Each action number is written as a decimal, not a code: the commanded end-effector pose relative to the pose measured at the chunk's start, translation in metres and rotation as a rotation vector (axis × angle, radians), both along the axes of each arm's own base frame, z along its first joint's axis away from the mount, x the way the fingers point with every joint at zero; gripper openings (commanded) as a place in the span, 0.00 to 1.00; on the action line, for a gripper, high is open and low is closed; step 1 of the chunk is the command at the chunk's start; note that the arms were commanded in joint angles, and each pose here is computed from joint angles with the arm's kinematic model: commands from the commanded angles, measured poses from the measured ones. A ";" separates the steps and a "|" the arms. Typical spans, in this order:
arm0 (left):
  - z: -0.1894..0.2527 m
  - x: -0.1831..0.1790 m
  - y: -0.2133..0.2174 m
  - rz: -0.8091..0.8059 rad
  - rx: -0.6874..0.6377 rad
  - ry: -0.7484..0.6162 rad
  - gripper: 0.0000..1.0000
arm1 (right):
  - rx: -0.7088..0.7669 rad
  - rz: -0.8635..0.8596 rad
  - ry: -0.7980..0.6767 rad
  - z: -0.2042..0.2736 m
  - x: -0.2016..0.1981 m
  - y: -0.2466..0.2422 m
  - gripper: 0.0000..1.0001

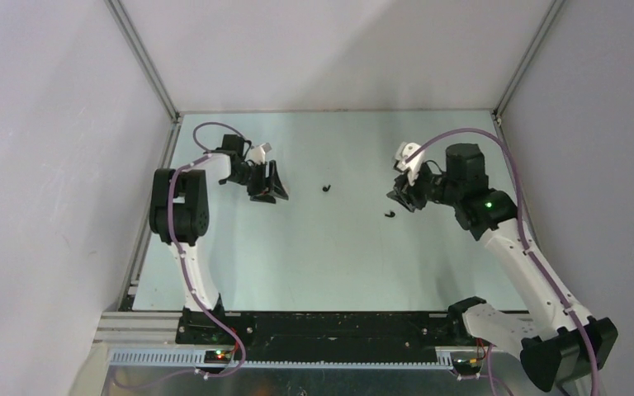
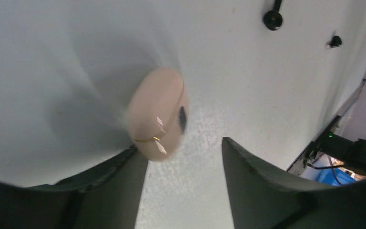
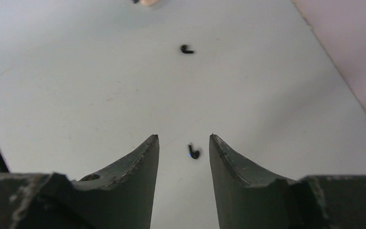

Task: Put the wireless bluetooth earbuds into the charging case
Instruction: Place the charging case at the center of the board, then pick up the charging case at the center of the board.

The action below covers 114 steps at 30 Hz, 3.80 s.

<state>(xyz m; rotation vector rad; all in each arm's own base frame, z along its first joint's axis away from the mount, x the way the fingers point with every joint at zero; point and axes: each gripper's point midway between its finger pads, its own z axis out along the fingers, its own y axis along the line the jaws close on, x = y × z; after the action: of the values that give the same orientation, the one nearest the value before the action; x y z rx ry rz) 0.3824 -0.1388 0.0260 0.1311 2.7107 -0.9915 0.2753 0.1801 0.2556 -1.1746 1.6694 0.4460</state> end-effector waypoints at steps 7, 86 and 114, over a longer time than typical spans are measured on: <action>-0.004 -0.016 0.035 0.050 0.132 0.019 0.99 | 0.036 -0.417 -0.125 0.041 0.032 -0.105 0.96; 0.028 0.042 0.290 0.307 0.789 -0.013 0.99 | 0.118 -0.494 0.021 0.051 -0.042 -0.103 0.99; 0.007 0.014 0.284 0.057 0.764 0.170 0.92 | 0.102 -0.495 -0.019 0.056 -0.044 -0.102 0.99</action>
<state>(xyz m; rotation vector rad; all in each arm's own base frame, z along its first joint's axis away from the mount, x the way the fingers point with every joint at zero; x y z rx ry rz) 0.3911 0.1431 0.0287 0.0661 3.0681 0.1501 0.2306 0.0776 0.2865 -0.6662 1.9023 0.2179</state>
